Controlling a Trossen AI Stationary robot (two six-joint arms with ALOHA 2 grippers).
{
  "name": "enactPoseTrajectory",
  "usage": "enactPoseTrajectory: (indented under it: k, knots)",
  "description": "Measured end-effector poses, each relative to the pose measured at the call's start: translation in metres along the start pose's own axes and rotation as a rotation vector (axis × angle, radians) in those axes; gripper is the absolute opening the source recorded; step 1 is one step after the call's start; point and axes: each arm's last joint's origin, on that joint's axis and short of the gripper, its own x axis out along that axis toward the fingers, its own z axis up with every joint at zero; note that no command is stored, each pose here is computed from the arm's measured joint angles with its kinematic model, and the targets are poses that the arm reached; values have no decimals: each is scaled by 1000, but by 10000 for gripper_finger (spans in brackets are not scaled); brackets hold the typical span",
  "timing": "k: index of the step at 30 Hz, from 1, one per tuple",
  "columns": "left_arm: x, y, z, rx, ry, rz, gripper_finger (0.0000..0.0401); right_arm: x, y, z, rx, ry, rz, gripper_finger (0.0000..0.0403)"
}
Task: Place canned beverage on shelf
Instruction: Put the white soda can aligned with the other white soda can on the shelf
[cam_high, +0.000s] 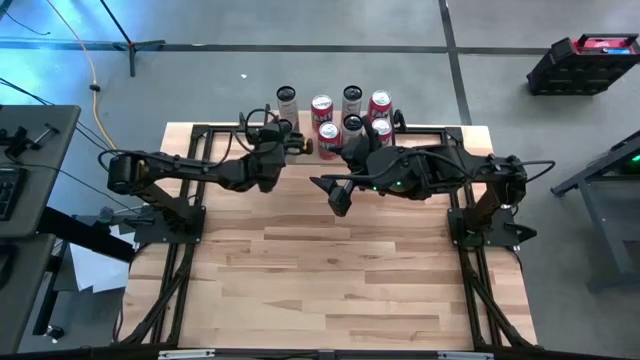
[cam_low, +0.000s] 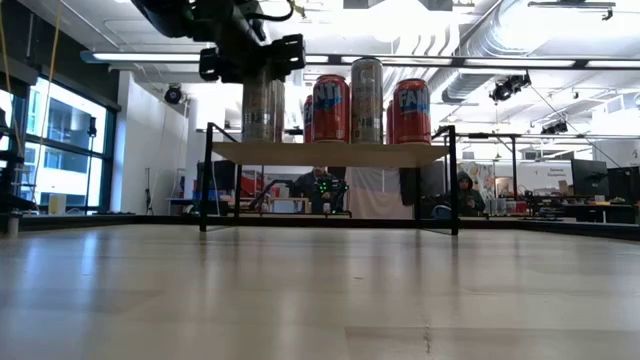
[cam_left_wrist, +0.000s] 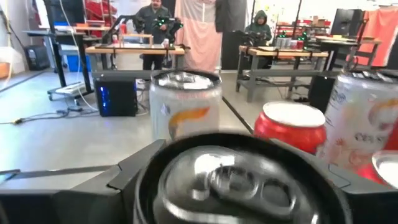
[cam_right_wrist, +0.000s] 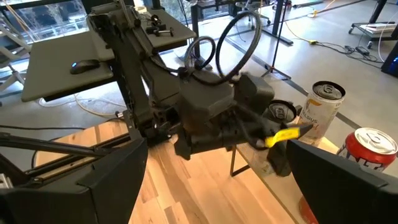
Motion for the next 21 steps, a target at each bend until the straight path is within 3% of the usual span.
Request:
enactPoseTrajectory:
  k: [11, 21]
  knots:
    - [14, 4, 10, 1, -16, 39, 266, -3, 5, -2, 2, 0, 17, 369]
    - [9, 0, 13, 7, -26, -3, 266, -3, 5, -1, 7, -2, 18, 369]
